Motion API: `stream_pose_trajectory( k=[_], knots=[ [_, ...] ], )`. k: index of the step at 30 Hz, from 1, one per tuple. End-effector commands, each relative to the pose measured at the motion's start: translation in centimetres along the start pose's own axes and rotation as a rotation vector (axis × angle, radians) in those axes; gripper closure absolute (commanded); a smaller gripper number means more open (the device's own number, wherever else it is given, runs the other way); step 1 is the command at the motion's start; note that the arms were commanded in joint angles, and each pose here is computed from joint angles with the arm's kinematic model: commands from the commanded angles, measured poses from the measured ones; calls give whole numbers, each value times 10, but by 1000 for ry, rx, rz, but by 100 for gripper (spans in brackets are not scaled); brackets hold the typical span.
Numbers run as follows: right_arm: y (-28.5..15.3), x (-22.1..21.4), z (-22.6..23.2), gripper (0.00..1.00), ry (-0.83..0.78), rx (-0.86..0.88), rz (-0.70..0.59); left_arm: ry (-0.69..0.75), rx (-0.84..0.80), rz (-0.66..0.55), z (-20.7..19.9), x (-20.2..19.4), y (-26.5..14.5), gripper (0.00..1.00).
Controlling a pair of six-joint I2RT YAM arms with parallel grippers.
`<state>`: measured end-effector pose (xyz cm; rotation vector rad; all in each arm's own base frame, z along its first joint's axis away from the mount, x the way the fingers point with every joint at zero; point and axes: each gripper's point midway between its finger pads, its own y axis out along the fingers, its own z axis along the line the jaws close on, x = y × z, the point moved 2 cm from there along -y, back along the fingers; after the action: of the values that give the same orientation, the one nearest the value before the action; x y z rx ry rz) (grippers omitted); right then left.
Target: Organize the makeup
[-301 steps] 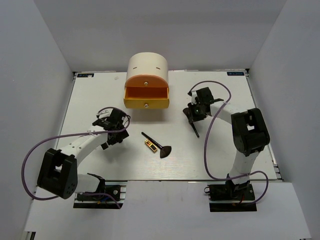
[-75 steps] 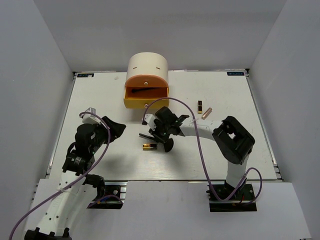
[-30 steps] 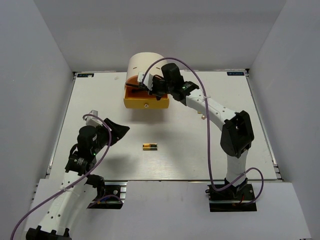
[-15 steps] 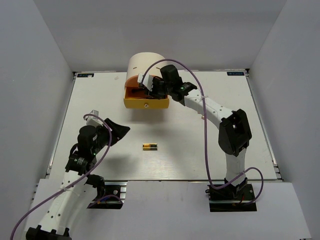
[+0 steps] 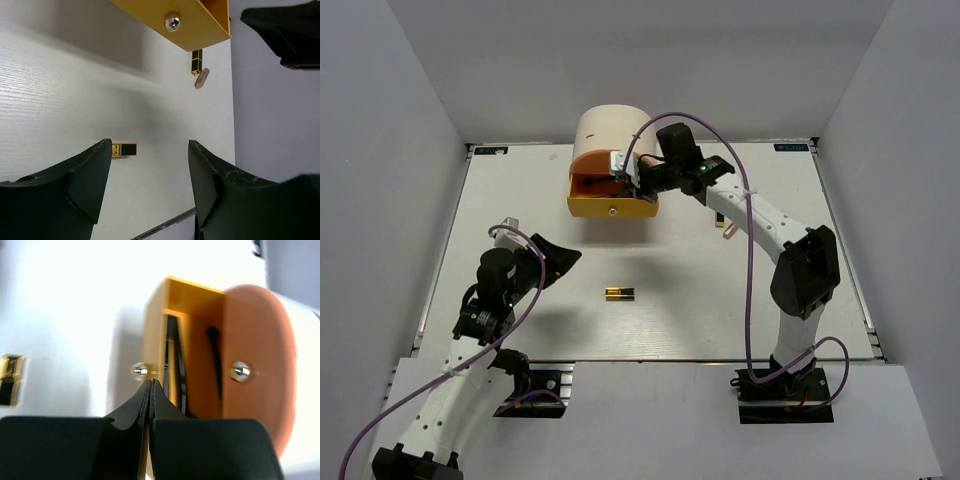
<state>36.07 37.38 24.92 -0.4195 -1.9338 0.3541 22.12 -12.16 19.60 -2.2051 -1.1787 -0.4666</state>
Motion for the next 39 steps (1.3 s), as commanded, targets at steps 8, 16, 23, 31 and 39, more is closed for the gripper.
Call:
stream_pose_trajectory(
  k=[8,16,23,31,39],
  knots=[
    [5,-29,36,100,-13,197,78,14,-25,5,-4,0,3,28],
    [16,-58,-16,100,38,-133,211,10,-25,5,-3,-1,4,28],
    [21,-67,-45,100,39,-280,249,8,-23,6,-3,-1,4,26],
    [29,-73,-62,100,26,-338,264,1,-26,4,-3,0,6,18],
    [31,-77,-79,100,30,-426,274,1,-41,-5,-2,0,15,3]
  ],
)
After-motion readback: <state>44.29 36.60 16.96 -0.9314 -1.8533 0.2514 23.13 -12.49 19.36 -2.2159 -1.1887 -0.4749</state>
